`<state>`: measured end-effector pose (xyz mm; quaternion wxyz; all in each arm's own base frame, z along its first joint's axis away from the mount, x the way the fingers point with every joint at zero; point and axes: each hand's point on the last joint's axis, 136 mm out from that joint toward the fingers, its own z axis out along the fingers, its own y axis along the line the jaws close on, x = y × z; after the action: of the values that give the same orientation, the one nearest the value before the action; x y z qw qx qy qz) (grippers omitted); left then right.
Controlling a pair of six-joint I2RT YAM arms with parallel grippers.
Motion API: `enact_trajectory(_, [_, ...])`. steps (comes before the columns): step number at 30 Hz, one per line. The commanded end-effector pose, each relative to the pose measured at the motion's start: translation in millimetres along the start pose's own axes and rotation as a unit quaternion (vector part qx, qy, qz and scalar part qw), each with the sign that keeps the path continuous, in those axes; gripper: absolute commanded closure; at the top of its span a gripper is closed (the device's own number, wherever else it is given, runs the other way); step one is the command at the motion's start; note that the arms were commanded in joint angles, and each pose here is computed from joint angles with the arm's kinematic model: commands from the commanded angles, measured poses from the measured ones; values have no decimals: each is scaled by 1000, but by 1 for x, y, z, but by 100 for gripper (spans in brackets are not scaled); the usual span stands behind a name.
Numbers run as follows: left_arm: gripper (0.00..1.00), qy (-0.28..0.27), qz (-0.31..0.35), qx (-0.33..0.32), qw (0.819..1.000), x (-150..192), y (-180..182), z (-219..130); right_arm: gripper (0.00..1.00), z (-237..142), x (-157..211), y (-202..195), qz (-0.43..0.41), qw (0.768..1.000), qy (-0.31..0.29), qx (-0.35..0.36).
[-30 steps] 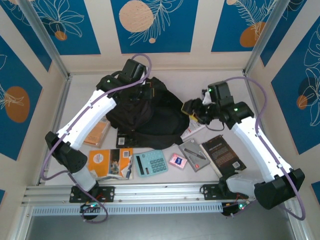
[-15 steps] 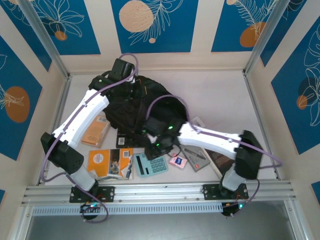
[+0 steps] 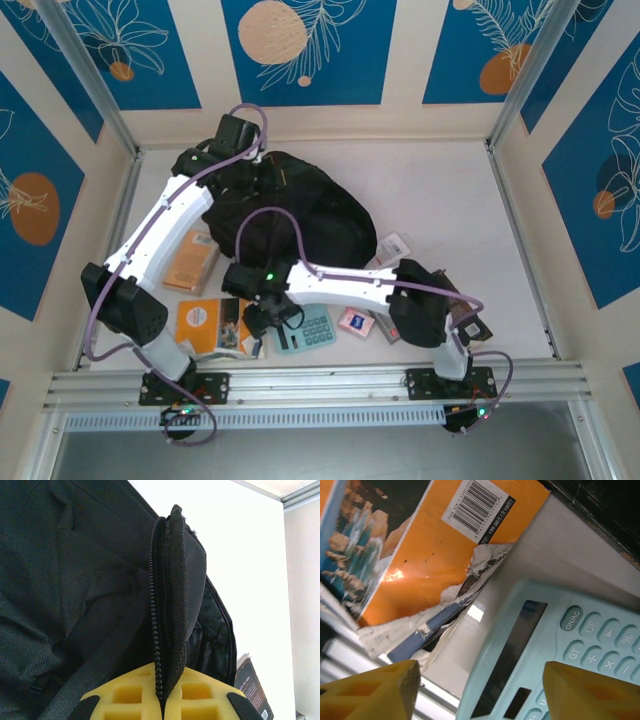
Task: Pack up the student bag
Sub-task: Pick up the calculator from the bottom-center of the table.
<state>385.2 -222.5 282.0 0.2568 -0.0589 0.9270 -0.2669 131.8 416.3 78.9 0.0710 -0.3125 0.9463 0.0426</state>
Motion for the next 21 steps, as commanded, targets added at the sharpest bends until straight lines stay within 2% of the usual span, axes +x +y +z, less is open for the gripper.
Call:
enact_trajectory(1, [100,-4,-12,-1,1000,-4,6,-6,40,7,8,-22,10,994,7,113])
enact_trajectory(12, [100,0,-21,-3,1000,1,11,-4,51,29,22,-18,0,985,26,168])
enact_trajectory(16, [100,-1,-23,-3,1000,-1,11,-3,54,38,28,-16,-22,980,32,195])
enact_trajectory(21, [100,-3,-24,-1,1000,-4,9,-3,61,40,29,-22,-41,971,29,234])
